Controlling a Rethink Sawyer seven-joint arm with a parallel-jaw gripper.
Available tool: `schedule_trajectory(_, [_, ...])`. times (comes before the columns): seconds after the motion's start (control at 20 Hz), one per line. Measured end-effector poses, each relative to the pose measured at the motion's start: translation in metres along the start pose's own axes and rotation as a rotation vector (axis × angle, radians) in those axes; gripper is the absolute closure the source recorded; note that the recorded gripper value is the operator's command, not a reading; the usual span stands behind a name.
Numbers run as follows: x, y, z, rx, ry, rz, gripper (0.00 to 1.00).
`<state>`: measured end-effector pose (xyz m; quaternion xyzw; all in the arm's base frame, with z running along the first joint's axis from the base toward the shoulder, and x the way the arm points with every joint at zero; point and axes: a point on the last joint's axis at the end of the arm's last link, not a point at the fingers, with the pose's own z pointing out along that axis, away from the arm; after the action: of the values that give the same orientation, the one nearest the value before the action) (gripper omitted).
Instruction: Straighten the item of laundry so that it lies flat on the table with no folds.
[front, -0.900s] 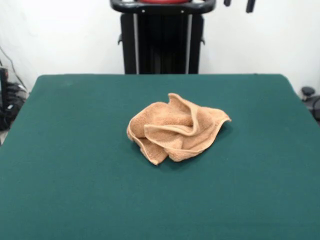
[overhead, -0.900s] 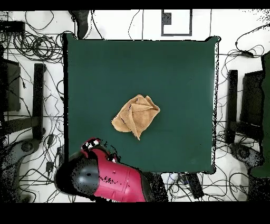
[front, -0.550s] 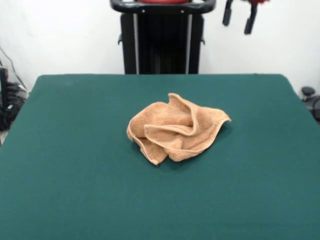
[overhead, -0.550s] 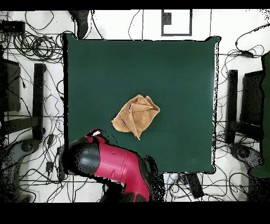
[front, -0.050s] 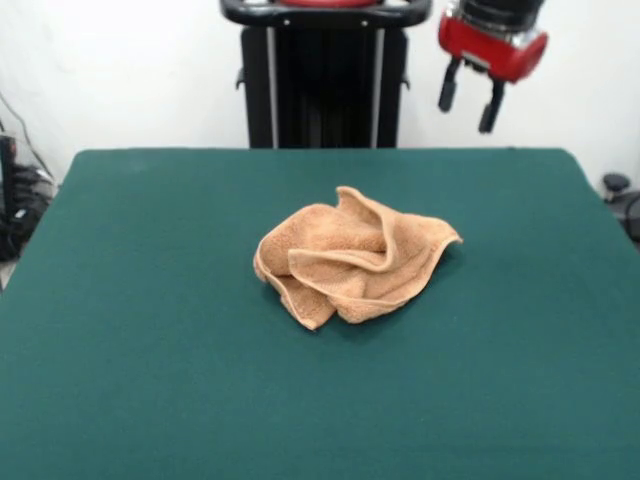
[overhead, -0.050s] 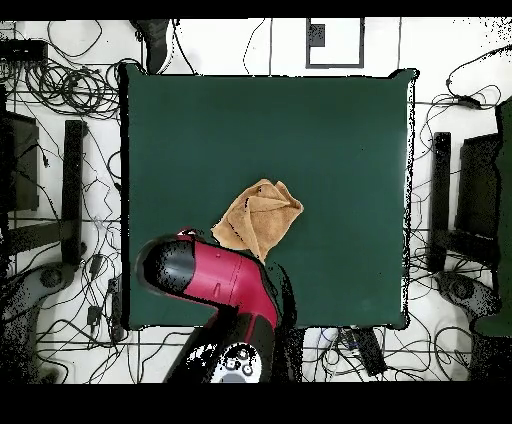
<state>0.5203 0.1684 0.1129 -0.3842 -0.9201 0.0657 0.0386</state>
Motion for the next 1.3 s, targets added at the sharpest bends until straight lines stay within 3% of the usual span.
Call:
schedule_trajectory(0.25, [0.004,0.006,0.014,0.0,-0.025,-0.013,0.0])
schedule_trajectory(0.6, [0.011,0.023,-0.001,-0.069,-0.113,-0.05,0.0])
schedule_trajectory(0.85, [0.002,0.027,-0.011,-0.106,-0.152,-0.042,0.0])
schedule_trajectory(1.3, [-0.008,0.028,-0.005,-0.127,-0.187,-0.054,0.0])
